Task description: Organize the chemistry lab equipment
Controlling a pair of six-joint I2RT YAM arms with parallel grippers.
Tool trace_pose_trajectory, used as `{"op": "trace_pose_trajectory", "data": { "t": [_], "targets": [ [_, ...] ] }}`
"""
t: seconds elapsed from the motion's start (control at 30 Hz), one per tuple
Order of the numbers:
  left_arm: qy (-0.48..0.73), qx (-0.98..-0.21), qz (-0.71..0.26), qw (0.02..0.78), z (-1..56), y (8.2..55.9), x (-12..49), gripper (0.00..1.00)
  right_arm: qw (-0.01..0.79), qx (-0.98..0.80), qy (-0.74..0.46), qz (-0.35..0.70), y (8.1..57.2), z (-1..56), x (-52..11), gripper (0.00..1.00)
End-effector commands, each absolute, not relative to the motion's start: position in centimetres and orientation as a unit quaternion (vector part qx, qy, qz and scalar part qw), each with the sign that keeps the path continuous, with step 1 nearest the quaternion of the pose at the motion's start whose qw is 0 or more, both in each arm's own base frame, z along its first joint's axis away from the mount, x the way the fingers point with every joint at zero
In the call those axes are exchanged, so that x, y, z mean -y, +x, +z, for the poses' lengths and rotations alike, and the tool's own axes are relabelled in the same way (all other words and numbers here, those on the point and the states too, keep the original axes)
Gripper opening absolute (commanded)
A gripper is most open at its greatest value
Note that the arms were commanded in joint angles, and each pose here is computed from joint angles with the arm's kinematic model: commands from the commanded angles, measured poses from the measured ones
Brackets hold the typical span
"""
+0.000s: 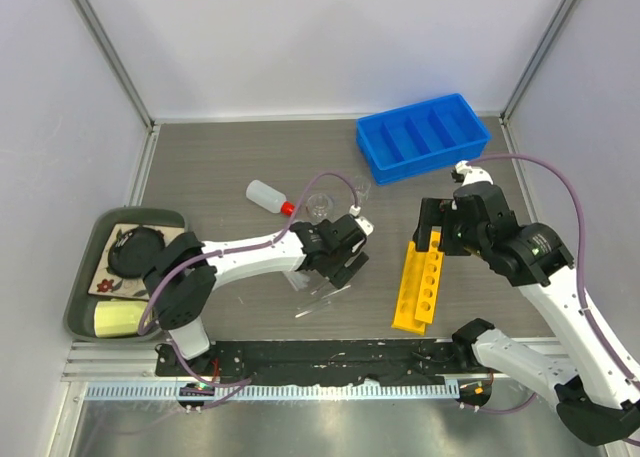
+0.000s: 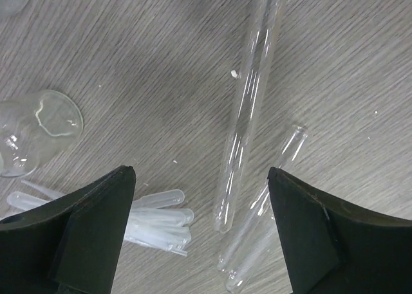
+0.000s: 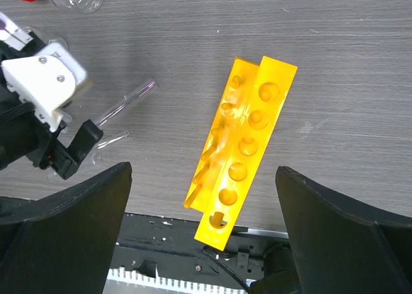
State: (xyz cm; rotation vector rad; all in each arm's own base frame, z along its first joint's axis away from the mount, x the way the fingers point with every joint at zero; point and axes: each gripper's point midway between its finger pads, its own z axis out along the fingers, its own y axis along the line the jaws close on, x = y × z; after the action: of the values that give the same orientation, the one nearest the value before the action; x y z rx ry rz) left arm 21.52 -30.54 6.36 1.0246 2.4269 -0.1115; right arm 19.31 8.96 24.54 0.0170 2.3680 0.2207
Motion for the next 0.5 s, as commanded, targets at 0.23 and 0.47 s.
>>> {"op": "trace_pose_trajectory", "data": {
  "t": [0.23, 0.47],
  "targets": [
    [0.389, -0.880, -0.070, 0.263, 5.7, 22.5, 33.6, 0.85, 0.373, -0.922, 0.003, 0.102, 18.6, 24.5, -9.2, 0.99],
    [0.394, -0.879, -0.075, 0.256, 4.0, 22.2, 33.7, 0.84, 0.372, -0.922, 0.000, 0.105, 18.5, 24.4, -9.2, 1.00]
  ]
}}
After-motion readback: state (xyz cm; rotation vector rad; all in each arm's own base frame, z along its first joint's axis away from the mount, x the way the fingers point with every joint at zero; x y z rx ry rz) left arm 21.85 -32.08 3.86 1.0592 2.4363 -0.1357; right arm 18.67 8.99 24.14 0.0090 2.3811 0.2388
